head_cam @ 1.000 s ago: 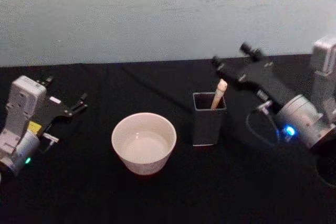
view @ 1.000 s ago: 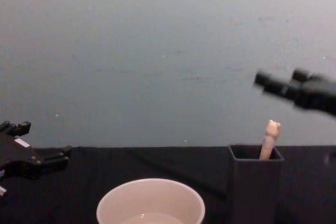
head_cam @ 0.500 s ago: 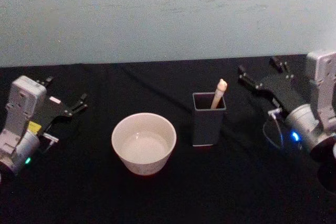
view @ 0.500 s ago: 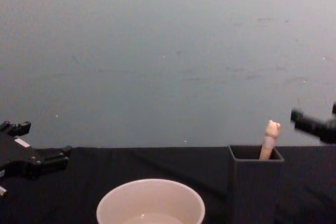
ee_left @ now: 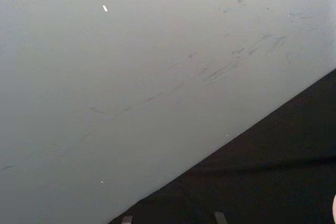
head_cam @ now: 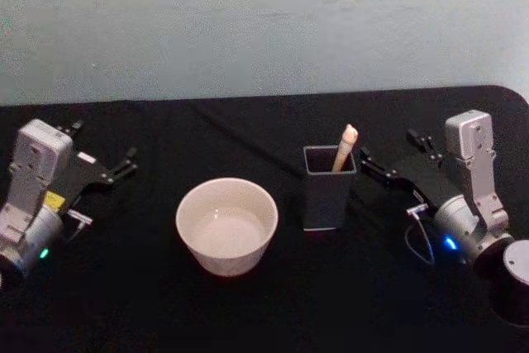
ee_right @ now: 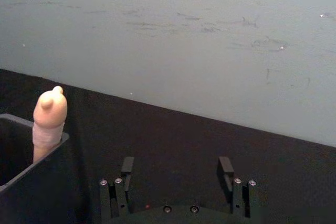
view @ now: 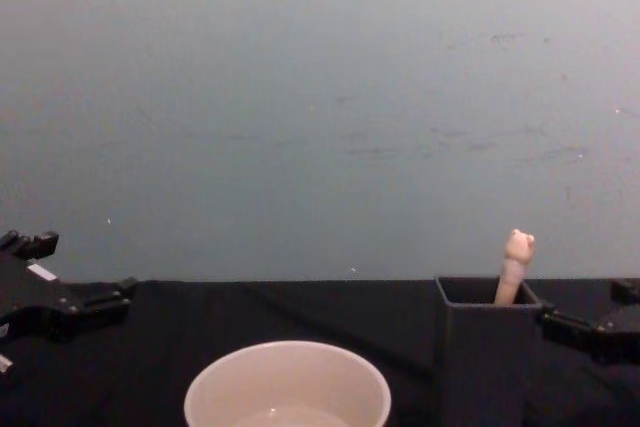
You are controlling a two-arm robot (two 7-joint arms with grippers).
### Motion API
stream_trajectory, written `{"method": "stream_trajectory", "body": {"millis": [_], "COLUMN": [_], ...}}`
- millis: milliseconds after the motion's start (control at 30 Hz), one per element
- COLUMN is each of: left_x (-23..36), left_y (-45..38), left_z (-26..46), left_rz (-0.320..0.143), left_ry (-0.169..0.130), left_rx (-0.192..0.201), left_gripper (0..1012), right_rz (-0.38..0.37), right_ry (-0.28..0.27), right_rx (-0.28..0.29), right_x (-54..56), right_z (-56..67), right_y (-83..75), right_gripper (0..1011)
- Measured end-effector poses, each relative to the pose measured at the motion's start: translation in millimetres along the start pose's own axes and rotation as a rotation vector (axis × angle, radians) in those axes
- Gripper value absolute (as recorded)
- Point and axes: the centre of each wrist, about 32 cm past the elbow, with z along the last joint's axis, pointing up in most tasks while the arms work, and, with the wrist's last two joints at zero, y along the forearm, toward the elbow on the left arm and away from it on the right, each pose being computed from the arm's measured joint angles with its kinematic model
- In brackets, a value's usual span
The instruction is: Pick up the stirring spoon with one hand, stir inside the cup, then place it back in its original position.
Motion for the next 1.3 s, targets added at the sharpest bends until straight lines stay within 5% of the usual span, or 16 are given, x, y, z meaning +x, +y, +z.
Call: {"method": "stream_trajectory", "body": {"millis": [1300], "left_x": [0.0], "left_y": [0.0], "left_z": [0.0], "left_rz": [0.000], "left_ry": [0.000], "left_rx": [0.000], "left_gripper": [1001], "right_rz": [0.000], "right_ry": [0.002], "right_rx": [0.008], "right_x": [0.9], "right_z": [1.9], "right_y": [-0.5], "right_gripper": [1002]}}
